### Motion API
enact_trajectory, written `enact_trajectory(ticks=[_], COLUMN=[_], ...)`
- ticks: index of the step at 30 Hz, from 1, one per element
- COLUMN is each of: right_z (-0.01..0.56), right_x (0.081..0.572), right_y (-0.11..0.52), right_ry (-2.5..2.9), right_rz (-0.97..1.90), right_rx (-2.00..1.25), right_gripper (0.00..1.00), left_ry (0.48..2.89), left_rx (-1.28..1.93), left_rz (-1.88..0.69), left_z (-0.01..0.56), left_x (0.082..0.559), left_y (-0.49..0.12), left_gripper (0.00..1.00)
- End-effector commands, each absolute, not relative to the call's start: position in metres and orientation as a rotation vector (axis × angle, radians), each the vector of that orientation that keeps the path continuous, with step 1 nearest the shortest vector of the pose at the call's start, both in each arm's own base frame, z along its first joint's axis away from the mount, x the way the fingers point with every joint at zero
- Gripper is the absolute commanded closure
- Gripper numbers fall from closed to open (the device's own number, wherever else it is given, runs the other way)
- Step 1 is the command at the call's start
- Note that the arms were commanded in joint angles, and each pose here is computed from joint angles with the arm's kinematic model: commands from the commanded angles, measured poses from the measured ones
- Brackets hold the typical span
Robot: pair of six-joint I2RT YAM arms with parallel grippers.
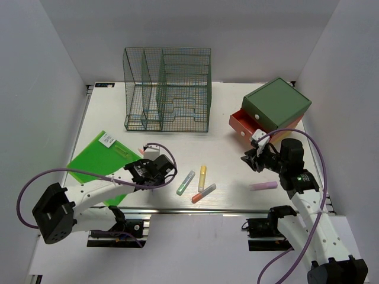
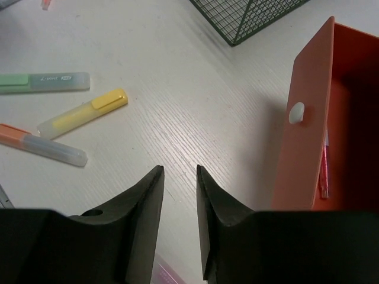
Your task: Organize the desk
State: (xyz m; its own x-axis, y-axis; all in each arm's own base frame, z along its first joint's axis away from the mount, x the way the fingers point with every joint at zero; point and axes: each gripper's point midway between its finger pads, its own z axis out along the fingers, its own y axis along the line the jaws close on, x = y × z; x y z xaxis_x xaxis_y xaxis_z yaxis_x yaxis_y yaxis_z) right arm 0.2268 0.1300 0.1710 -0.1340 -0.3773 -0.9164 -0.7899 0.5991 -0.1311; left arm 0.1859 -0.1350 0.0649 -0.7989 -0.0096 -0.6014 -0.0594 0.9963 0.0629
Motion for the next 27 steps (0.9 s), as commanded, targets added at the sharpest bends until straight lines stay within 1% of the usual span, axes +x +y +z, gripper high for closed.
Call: enact_trajectory(ticks=[1,5,8,12,15,23,27], right_z=[0.193,0.195,0.195,0.196,0.197,0.197,0.197], right_x=[0.235,0.237,0.236,0.238,0.238,0.238,0.238], right_y=[0.129,0.126,0.126,0.123,0.123,0.123,0.123], right_ry=[1.679,1.678,1.677,1.675,1.672,1.666,1.668], right_rz=[0.434,0.413,0.408,0.390,0.383,0.378,0.378], right_rx=[-0.954,-0.940,-0.939,-0.932,-0.932,-0.936,-0.934], right_gripper=[0.65,0.65,0.65,0.65,0.66,0.66,0.66], left_ry=[2.472,2.508,2.513,2.538,2.560,2.632,2.638], left_rx=[-0.091,-0.122,-0.150,-0.165,-0.192,-0.217,-0.233], left_rz=[0.091,0.050,0.067,0.080,0.071,0.000,-0.014], left_z=[0.069,0.056,0.051,0.046,0.039,0.015,0.011], left_x=[0.200,0.207,0.216,0.223,0.222,0.213,0.209], left_y=[-0.133,-0.143,-0.141,-0.137,-0.132,-0.132,-0.129], left_gripper=[0.39,0.43,0.47,0.48,0.52,0.56,0.61])
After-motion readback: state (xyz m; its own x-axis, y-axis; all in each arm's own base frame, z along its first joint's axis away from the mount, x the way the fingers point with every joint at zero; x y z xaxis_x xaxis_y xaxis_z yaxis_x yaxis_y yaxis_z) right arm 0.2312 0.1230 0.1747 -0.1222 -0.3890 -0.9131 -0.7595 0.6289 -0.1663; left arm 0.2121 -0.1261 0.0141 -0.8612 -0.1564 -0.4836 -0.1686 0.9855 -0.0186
